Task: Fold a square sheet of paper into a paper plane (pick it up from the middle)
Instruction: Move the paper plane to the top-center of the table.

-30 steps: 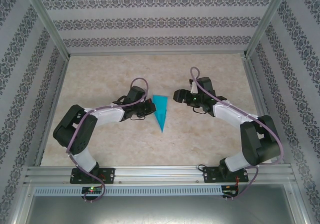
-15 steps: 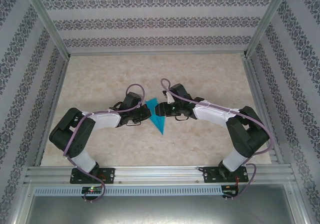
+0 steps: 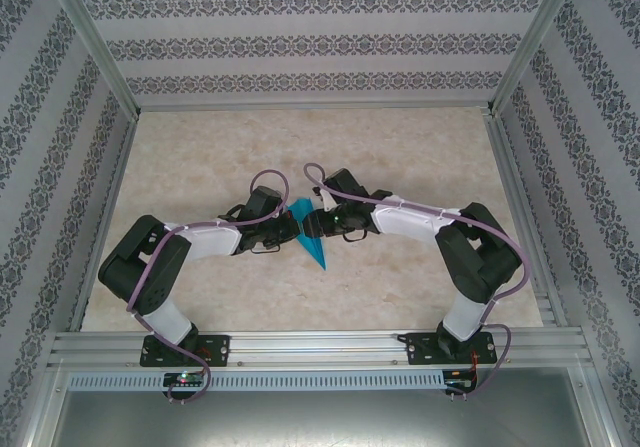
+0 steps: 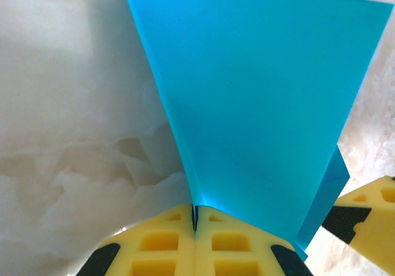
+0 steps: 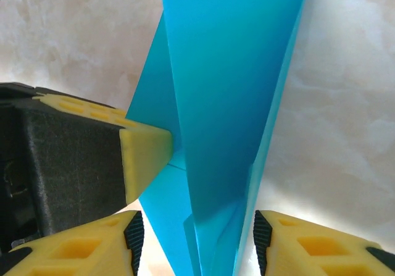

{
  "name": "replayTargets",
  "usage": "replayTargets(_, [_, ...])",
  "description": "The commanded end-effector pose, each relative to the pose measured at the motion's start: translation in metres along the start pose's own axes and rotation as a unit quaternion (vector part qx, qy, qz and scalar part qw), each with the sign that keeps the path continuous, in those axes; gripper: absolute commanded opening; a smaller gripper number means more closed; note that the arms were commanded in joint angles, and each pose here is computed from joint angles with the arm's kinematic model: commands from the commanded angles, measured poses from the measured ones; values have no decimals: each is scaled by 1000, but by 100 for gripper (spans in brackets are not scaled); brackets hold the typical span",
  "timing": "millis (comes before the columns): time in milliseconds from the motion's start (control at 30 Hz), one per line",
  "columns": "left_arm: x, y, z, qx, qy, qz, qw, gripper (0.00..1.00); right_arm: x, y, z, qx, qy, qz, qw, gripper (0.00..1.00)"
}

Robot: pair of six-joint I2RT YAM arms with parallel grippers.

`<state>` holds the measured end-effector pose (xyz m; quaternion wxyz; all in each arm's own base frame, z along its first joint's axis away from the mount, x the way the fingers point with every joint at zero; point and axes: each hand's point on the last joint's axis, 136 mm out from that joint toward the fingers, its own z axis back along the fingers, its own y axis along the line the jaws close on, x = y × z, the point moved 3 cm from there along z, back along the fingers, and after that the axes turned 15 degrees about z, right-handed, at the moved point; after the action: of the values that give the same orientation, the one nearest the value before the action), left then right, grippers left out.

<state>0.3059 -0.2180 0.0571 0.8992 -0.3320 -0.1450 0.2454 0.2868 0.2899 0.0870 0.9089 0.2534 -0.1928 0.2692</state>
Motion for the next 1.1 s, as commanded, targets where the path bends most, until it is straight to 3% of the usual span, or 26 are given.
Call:
replayTargets(0, [3, 2, 3, 4, -6, -8, 1000, 0, 7, -3, 8, -30, -9, 10, 999, 51])
replayTargets(300, [3, 5, 2, 12, -6, -6, 1000, 0, 20, -17, 11, -58, -35, -32, 997, 41])
replayTargets(467, [3, 4, 2, 9, -6, -7, 1000, 0, 21, -26, 2, -60, -17, -44, 997, 38])
replayTargets(633, [3, 4, 2, 5, -7, -8, 1000, 0, 24, -27, -10, -36, -4, -52, 998, 33])
replayTargets(867, [3, 5, 1, -19, -3, 1, 1000, 0, 21, -45, -12, -19, -10, -92, 996, 16])
replayTargets(1067, [4, 5, -1, -70, 11, 15, 997, 0, 11, -58, -9, 24, -29, -135, 990, 14])
